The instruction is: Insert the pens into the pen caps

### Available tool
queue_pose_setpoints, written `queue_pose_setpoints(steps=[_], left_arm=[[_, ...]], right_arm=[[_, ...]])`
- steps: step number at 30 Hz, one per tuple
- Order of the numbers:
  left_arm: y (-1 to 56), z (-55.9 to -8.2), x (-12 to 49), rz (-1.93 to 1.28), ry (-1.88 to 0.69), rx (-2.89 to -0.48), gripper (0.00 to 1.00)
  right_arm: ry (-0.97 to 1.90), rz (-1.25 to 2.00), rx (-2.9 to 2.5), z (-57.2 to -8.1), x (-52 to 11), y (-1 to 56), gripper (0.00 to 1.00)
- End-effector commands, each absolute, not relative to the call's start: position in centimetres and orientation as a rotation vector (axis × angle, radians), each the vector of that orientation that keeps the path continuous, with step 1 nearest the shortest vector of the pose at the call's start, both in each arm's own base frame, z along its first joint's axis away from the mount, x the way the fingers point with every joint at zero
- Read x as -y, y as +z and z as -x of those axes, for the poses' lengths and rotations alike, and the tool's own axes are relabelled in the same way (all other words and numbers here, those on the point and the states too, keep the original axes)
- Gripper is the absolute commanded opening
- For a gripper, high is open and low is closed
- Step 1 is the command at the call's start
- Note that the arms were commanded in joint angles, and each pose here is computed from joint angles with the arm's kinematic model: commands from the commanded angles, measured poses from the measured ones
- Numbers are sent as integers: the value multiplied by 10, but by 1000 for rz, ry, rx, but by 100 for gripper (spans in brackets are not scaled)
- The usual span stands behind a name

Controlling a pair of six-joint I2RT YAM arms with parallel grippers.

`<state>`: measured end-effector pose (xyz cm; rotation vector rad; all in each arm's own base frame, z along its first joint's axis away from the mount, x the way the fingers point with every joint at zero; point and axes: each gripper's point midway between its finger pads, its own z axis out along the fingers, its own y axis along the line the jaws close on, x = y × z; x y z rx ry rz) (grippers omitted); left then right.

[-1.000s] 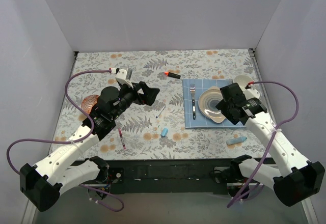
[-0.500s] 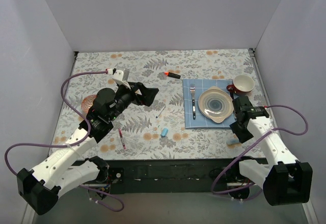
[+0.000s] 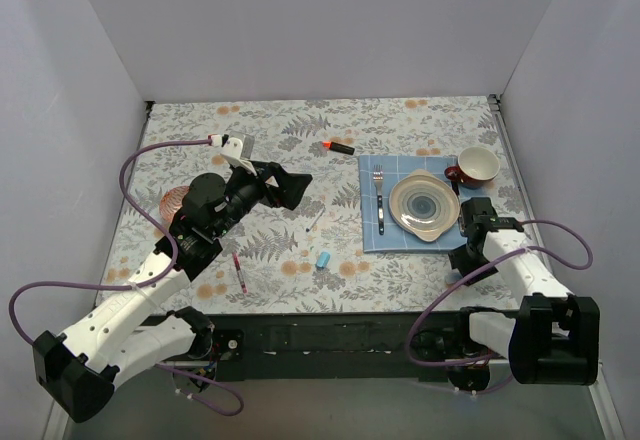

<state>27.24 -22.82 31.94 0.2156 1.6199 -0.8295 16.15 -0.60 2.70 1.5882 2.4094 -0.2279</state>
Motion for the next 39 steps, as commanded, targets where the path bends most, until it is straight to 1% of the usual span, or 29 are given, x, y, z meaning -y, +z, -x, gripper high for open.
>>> queue_pose_setpoints(steps=[1,8,9,11,12,17,19,20,22,23,25,26,27,28,29,31,33,34,35,36,38,39], left_arm=[[325,-266,228,-245,-837,-1594,98],[324,-265,230,-260,-844,-1592,98],[324,-265,231,-260,-846,-1593,98],[323,-264,231,-268,-845,-1591,98],[324,-264,231,-274,-844,-1587,98],[324,-257,232,-326,-848,-1551,97],[327,-256,231,-326,-847,-1533,96],[327,-258,229,-315,-834,-1531,96],[320,-265,227,-282,-809,-1566,96],[326,-271,226,-252,-793,-1569,96],[313,-285,231,-200,-777,-1669,93],[328,-289,234,-166,-793,-1682,92],[317,-289,237,-157,-795,-1759,91],[318,-289,243,-121,-841,-1792,87],[313,-290,254,-130,-883,-1833,86],[320,-280,272,-143,-1027,-1855,85],[320,-274,289,-177,-1139,-1867,81],[319,-273,294,-176,-1169,-1873,80],[319,-273,299,-165,-1206,-1882,79],[313,-277,306,-169,-1225,-1899,78],[309,-279,316,-174,-1270,-1924,76],[300,-283,323,-181,-1281,-1951,74]], right_arm=[[-236,-1590,-2393,-164,10,16,50],[-319,-1591,-2374,-153,19,8,47],[-318,-1589,-2362,-154,21,7,42],[-316,-1585,-2357,-150,21,3,35],[-294,-1576,-2346,-153,21,1,27],[-254,-1496,-2355,-155,21,0,11],[-232,-1466,-2352,-158,21,8,7],[-214,-1407,-2373,-160,20,12,2],[-117,-1297,-2348,-179,16,35,1],[-69,-1208,-2365,-186,12,46,1],[23,-1098,-2296,-204,9,79,1],[91,-1040,-2278,-212,2,91,1],[115,-922,-2282,-217,0,102,1],[165,-865,-2236,-226,-4,121,1],[191,-811,-2230,-230,-8,130,1],[295,-627,-2234,-242,-26,150,1],[452,-481,-2212,-252,-52,167,1],[508,-397,-2208,-254,-63,170,1],[645,-306,-2199,-252,-85,176,1],[721,-219,-2145,-256,-102,188,1],[825,-126,-2099,-253,-126,197,1],[868,-48,-2085,-246,-146,201,1]])
